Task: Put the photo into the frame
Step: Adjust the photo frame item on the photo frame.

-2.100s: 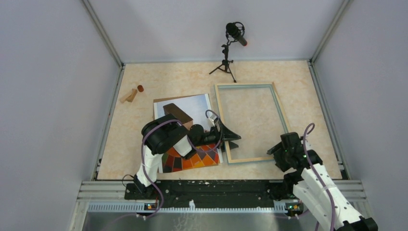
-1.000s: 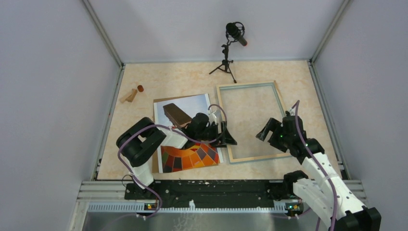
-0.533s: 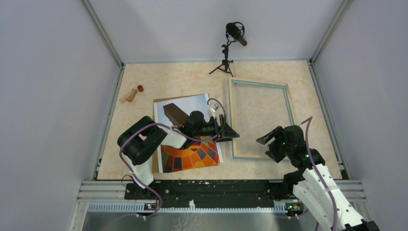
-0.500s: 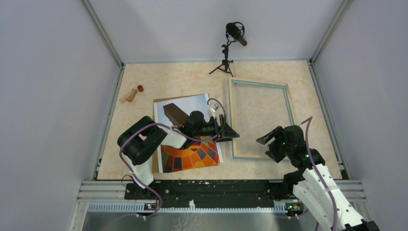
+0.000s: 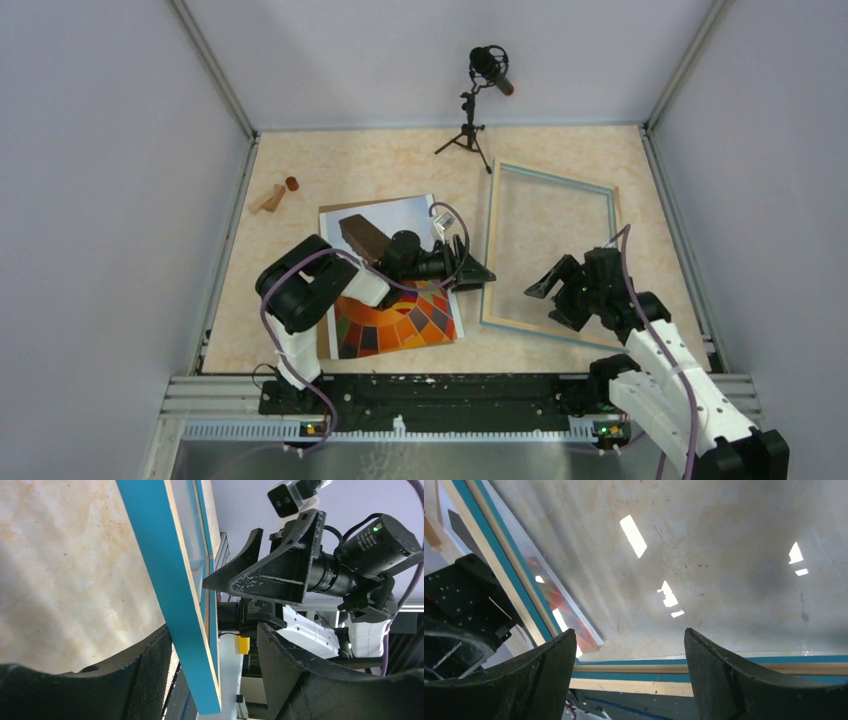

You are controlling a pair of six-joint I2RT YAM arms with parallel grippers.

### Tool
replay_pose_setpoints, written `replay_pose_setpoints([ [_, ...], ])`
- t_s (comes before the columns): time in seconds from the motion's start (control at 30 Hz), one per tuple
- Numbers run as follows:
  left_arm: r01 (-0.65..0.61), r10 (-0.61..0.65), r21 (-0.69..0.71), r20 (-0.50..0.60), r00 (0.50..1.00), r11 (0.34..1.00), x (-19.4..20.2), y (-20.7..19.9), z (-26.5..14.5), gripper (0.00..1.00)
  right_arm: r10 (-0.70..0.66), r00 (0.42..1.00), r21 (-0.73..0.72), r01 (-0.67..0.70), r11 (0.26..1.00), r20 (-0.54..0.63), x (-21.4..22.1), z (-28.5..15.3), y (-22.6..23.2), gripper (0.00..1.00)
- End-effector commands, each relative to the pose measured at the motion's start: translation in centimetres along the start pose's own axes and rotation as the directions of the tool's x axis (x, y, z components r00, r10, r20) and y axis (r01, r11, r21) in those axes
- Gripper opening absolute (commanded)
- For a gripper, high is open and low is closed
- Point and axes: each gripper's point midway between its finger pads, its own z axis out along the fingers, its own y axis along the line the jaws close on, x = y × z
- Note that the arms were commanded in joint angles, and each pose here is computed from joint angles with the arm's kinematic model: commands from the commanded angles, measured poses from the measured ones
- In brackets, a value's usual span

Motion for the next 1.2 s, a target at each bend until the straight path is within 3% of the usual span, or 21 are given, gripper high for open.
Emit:
replay_pose_setpoints([
  [0.0,-0.041,0.04,0.097,0.008,0.999,0.994,-1.5,-2.4,0.3,0.65,-0.191,0.981,-0.158,0.192,0.969,0.018,-1.2,-1.1,4.4,0.77],
  [0.23,-0.065,0.065,-0.025,0.005,0.998,0.998,-2.5,-0.3,0.7,0.52,-0.357,0.928,-0.193,0.372,0.908,0.108,-3.4,-3.1,7.5,0.78],
  [0.37,-0.063,0.062,-0.058,-0.012,0.998,0.996,-2.8,0.4,1.1,0.45,-0.445,0.893,-0.195,0.448,0.872,0.059,-2.9,-2.8,7.6,0.79],
  [0.6,-0.061,0.06,-0.086,-0.013,0.998,0.994,-4.1,1.1,1.1,0.24,-0.37,0.928,-0.162,0.359,0.919,-0.046,-0.9,-3.0,5.9,0.8],
  [0.73,-0.062,0.062,-0.117,-0.006,0.998,0.991,-4.9,1.8,0.7,0.1,-0.333,0.943,0.029,0.334,0.942,-0.02,-2.1,-4.0,3.0,0.81],
  [0.83,-0.06,0.06,-0.123,-0.001,0.998,0.991,-5.5,2.1,0.1,0.0,-0.279,0.954,0.229,0.249,0.941,0.112,-4.8,-5.0,0.2,0.84],
  [1.0,-0.065,0.067,-0.162,0.007,0.998,0.985,-6.0,2.8,-1.6,0.0,-0.327,0.91,0.29,0.25,0.924,0.254,-8.5,-5.7,0.4,0.93],
  [1.17,-0.059,0.058,-0.175,-0.009,0.998,0.983,-5.7,3.4,-3.3,0.0,-0.352,0.908,0.276,0.286,0.918,0.23,-12.5,-3.0,0.5,0.99],
])
